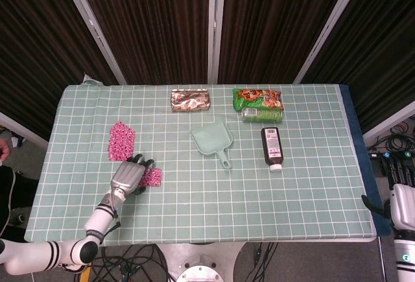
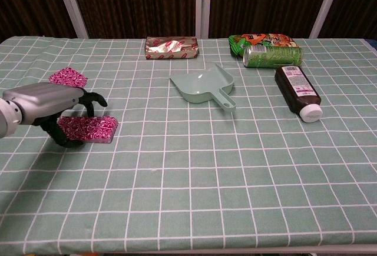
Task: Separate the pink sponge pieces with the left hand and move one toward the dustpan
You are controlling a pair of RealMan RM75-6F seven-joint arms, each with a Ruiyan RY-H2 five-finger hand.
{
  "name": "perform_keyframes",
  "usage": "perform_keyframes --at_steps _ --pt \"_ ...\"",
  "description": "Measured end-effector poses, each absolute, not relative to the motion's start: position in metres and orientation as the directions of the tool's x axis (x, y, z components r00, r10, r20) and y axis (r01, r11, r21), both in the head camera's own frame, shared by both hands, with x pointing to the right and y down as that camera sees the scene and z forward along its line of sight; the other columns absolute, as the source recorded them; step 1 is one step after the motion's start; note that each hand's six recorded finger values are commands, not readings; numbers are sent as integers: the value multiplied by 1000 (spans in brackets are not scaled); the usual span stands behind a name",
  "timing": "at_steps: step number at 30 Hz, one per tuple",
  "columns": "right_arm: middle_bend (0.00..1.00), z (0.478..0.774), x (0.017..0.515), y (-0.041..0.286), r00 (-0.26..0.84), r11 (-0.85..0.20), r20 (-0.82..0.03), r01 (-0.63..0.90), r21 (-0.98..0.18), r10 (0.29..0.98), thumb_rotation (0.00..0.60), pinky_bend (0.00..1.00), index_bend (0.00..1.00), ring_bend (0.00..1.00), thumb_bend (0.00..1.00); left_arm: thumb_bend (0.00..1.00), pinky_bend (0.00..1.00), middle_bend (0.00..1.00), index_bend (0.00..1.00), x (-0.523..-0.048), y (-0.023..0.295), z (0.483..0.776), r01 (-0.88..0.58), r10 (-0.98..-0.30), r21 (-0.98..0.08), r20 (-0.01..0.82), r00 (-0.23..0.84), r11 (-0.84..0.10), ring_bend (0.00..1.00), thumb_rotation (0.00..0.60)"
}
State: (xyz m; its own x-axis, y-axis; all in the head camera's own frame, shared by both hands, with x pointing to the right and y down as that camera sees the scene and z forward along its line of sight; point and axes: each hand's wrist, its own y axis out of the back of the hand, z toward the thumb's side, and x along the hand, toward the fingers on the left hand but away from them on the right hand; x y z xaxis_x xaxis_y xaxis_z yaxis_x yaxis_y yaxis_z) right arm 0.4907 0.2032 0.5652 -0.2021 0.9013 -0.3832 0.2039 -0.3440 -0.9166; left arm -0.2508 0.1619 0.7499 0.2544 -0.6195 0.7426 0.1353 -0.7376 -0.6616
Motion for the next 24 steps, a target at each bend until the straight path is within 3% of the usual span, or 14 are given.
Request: perform_keyframes --at_steps 24 --pt "0 567 492 204 -205 -348 -388 207 -915 898 600 0 0 0 126 259 190 425 162 -246 158 750 125 -641 -682 724 254 -720 100 600"
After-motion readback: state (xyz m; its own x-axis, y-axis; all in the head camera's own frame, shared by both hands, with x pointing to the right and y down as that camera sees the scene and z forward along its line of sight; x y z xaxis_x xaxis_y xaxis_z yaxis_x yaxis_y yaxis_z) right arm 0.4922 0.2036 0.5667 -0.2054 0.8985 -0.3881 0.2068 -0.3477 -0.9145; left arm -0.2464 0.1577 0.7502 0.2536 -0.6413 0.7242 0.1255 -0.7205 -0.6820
